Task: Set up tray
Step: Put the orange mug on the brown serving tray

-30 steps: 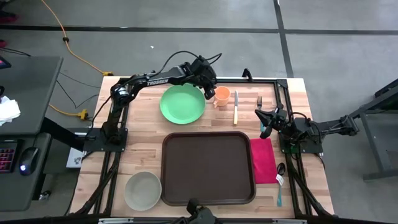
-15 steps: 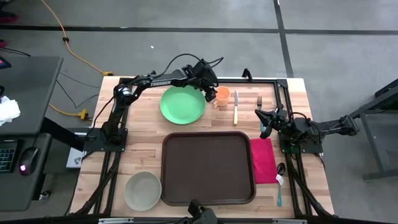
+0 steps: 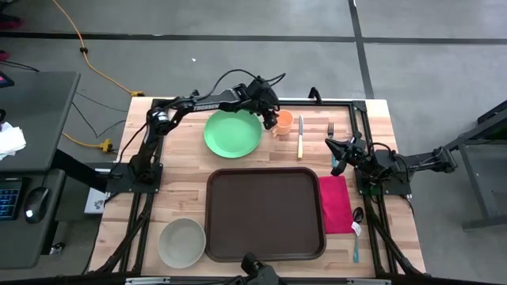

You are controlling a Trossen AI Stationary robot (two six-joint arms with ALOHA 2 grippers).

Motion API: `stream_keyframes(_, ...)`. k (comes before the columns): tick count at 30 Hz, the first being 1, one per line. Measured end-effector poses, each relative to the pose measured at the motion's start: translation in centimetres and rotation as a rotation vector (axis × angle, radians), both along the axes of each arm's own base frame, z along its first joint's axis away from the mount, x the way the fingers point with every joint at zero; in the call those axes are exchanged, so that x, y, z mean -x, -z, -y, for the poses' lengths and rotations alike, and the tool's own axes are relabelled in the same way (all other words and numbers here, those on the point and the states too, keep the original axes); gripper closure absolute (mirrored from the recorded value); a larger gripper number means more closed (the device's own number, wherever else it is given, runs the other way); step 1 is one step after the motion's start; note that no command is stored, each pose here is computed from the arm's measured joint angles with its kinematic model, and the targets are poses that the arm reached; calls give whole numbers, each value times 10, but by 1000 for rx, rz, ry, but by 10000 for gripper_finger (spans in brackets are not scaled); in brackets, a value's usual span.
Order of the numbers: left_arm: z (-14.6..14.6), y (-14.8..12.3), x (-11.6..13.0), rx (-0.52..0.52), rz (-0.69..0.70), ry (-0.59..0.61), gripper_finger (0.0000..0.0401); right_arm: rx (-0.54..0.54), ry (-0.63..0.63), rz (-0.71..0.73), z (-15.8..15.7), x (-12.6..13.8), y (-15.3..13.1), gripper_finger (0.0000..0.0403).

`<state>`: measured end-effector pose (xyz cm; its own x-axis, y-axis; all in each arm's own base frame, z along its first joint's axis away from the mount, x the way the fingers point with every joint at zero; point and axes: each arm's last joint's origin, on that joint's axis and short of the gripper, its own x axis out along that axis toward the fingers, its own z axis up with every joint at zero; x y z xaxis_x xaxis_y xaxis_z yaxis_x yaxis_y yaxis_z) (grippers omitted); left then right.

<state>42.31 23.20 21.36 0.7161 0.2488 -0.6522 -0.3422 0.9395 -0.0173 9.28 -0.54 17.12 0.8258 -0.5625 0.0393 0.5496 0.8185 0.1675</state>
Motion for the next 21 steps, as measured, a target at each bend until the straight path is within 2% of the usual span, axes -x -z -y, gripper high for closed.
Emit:
stream_keyframes(8,-1,13,1,46,-45,-10,191,0,4,0,0,0,0,402)
stream_keyframes(21,-2,13,2,58,-44,-20,197,0,4,0,0,0,0,402)
